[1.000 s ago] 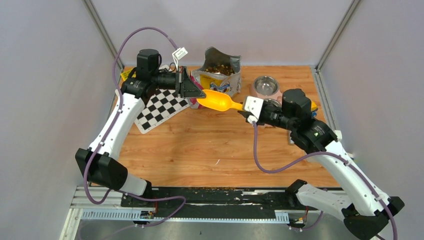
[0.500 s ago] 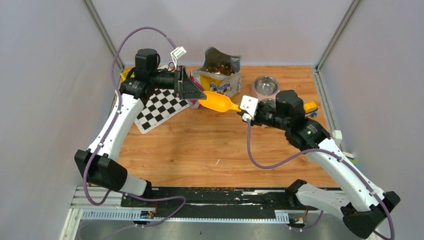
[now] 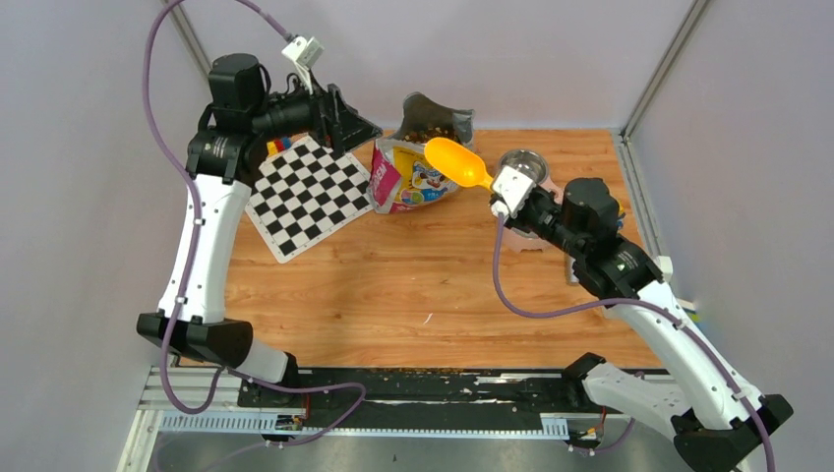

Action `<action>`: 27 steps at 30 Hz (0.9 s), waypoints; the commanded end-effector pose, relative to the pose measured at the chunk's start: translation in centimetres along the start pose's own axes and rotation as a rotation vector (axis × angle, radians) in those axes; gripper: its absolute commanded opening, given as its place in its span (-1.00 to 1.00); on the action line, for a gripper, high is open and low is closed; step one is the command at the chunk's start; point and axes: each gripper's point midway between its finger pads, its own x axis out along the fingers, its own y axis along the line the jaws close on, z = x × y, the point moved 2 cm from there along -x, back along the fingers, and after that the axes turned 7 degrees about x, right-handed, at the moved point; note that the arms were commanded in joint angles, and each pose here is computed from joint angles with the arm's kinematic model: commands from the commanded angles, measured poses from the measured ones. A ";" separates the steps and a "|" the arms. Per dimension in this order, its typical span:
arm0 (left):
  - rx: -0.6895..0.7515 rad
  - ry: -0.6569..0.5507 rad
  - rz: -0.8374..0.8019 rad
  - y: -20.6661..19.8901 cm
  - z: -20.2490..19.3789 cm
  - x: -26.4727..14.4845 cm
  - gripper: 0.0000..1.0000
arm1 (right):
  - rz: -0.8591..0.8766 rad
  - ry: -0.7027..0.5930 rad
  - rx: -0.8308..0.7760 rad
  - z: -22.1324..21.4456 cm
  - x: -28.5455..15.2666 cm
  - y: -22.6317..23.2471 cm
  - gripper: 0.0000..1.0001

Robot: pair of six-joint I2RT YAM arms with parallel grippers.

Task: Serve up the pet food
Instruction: Adjust the spatula, then collect the pet food from the pet food bag.

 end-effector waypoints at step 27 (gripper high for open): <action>0.109 0.154 0.229 13.6 -2.7 13.5 1.00 | -0.436 -0.109 -0.039 -0.5 -4.4 -5.5 -1.00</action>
